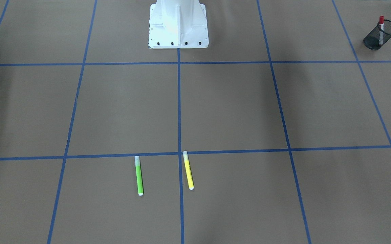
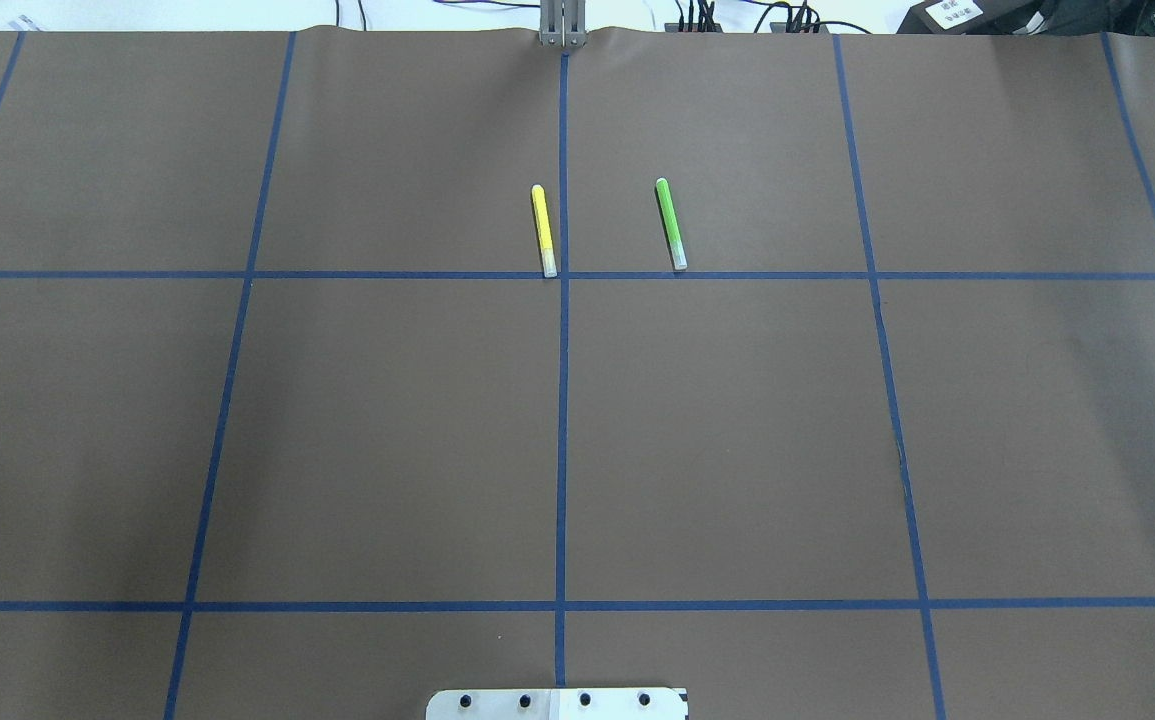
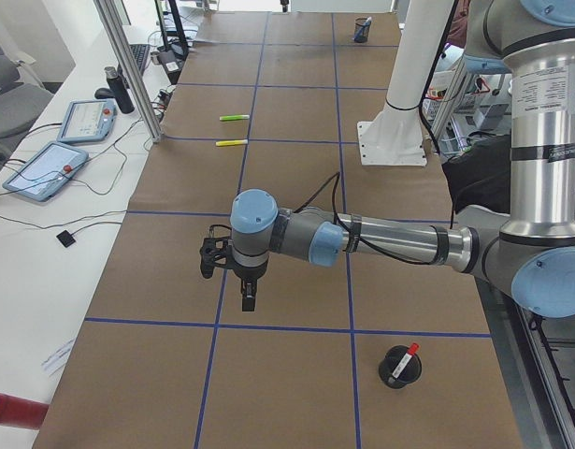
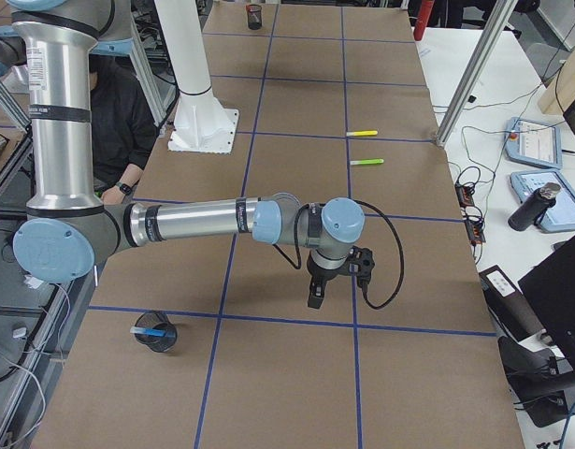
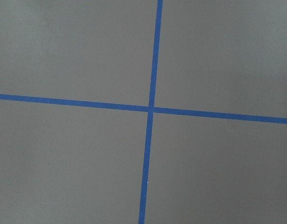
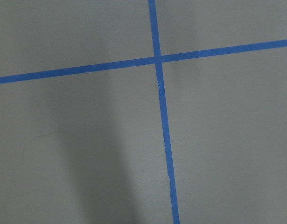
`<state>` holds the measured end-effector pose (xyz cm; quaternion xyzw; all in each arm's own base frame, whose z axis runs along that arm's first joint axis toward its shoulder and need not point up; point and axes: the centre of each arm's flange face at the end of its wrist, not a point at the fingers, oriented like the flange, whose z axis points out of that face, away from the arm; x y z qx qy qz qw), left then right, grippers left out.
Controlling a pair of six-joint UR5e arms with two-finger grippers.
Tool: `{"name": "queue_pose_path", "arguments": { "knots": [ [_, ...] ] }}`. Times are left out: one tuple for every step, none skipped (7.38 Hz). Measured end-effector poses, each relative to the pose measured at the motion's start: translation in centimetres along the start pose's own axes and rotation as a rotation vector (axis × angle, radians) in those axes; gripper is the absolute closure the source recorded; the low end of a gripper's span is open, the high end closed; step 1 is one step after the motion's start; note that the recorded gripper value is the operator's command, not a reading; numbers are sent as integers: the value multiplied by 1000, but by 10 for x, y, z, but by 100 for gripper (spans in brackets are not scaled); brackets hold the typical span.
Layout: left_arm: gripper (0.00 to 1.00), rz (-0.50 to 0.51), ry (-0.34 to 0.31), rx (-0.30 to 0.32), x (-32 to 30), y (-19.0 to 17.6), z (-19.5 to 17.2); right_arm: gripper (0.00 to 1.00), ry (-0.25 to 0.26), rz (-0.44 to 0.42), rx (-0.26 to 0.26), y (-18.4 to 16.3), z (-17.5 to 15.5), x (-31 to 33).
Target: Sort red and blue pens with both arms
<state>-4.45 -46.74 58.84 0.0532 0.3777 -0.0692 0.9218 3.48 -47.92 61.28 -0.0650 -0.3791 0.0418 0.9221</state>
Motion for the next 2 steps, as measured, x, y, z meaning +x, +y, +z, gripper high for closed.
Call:
{"name": "queue_pose_path", "arguments": {
  "knots": [
    [0,1,0,1,1,0,-1,0,-1,-4,4,-1,0,-1],
    [0,3,1,3,1,0,-1,0,-3,-11,10,-1,0,0]
  ]
}}
